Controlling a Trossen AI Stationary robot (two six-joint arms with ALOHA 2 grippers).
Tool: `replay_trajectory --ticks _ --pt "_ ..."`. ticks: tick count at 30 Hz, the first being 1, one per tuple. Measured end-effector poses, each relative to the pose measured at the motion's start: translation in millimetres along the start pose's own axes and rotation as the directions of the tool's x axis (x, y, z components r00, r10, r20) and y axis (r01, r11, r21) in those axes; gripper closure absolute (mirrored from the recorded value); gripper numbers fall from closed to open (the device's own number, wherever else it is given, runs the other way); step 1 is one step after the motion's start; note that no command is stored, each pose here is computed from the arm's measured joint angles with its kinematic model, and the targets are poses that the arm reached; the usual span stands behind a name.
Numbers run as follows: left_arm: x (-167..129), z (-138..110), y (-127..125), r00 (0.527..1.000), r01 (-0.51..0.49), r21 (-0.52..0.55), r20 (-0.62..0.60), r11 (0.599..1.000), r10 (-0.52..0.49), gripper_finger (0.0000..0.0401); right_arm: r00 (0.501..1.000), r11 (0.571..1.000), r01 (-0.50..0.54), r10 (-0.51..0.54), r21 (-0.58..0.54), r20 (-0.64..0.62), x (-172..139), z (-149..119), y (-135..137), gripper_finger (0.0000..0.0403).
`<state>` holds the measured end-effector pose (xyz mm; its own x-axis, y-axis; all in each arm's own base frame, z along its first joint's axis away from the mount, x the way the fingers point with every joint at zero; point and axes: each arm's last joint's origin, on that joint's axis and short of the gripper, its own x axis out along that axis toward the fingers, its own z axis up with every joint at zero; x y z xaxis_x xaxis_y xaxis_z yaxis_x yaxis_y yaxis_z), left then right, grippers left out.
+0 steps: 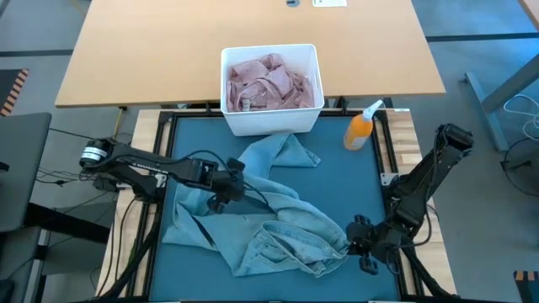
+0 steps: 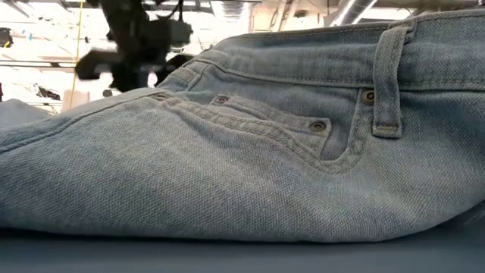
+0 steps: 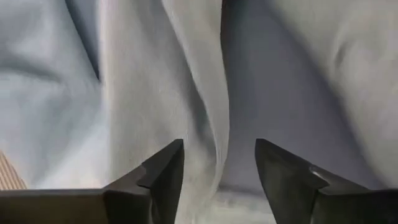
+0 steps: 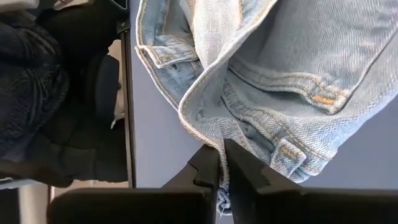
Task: Fold Laundry from Bin
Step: Fold the blue pants
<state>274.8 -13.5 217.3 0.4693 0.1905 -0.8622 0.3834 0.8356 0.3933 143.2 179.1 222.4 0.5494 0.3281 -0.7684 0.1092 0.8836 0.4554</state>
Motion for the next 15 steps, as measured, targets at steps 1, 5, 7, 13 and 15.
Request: replay_trajectory --ticks 1,5,7,13,15 --pt "3 -4 0 1.000 -0.009 -0.003 -0.016 1.000 0.009 0.0208 1.000 1.000 -0.005 0.005 0.011 -0.010 0 0 0 0.0352" --pt "16 -16 1 0.999 -0.036 -0.013 -0.026 0.999 0.036 0.0210 0.999 0.999 -0.017 0.018 0.043 -0.033 0 -1 1 0.0348" --pt "20 -21 2 0.997 -0.069 0.000 -0.037 0.998 0.069 0.0214 0.999 0.998 -0.017 0.020 0.064 -0.032 0 -1 1 0.0348" --pt "27 -30 4 0.994 -0.092 0.038 -0.053 0.995 0.094 0.0239 0.995 0.985 -0.053 0.066 0.167 -0.073 0 -1 3 0.0347" --pt "28 -30 7 0.993 -0.104 0.029 -0.048 0.994 0.105 0.0262 0.992 0.976 -0.079 0.098 0.201 -0.085 0 -1 6 0.0347"
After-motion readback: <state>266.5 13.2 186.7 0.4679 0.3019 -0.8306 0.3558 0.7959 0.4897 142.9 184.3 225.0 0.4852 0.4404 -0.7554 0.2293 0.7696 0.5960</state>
